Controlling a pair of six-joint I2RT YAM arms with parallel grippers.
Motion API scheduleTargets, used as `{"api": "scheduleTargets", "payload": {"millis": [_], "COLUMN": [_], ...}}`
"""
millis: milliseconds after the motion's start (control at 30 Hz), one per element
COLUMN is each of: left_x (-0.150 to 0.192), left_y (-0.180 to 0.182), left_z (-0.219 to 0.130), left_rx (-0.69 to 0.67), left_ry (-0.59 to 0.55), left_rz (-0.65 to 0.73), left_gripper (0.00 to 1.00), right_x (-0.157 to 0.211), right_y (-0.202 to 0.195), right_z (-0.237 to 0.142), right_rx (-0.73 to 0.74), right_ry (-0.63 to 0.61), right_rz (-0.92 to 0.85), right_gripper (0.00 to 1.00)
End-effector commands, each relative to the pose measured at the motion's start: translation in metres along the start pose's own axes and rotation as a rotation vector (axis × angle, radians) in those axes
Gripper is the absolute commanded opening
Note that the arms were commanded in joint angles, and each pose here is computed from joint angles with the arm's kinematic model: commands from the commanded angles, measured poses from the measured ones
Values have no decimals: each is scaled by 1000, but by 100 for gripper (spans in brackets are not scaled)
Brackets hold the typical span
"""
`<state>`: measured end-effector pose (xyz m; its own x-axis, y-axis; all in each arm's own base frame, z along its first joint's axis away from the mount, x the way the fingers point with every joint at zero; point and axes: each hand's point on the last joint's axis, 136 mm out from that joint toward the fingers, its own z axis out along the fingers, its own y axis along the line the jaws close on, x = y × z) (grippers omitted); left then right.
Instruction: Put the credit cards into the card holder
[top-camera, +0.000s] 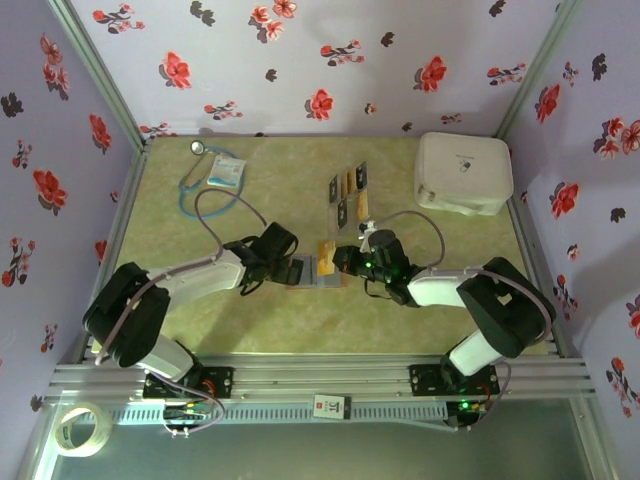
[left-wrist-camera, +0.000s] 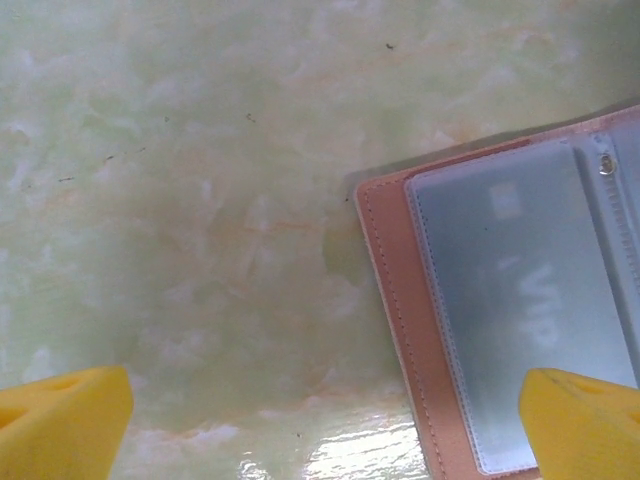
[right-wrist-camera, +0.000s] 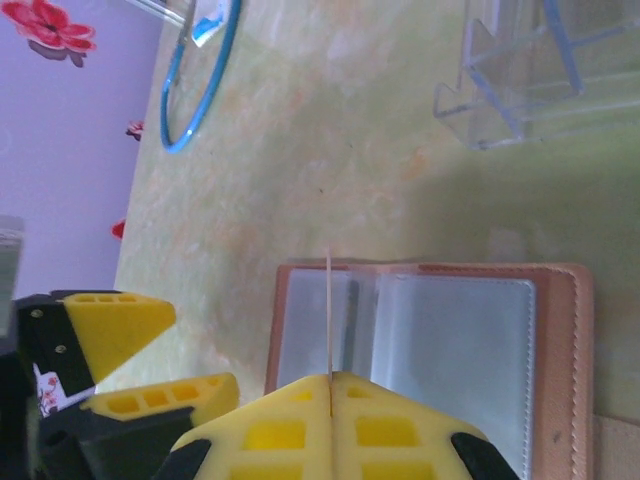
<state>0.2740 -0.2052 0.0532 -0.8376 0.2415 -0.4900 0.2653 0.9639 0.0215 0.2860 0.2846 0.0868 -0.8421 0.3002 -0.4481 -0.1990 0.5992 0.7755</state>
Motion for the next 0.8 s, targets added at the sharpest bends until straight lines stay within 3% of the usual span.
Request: {"api": "scheduleTargets", "payload": {"millis": [0, 767], "left_x": [10, 29], "left_y": [2, 14], "left_z": [9, 24], "left_rx": [-31, -98], "left_ry": [18, 56], "left_rz": [3, -5], "left_gripper": [100, 100], "right_x": [-7, 9], "right_y": [6, -1], "right_z": [1, 18], "right_rx": [-26, -48], "right_ry": [-48, -8], "right_rz": [-1, 15], "right_gripper": [0, 0]}}
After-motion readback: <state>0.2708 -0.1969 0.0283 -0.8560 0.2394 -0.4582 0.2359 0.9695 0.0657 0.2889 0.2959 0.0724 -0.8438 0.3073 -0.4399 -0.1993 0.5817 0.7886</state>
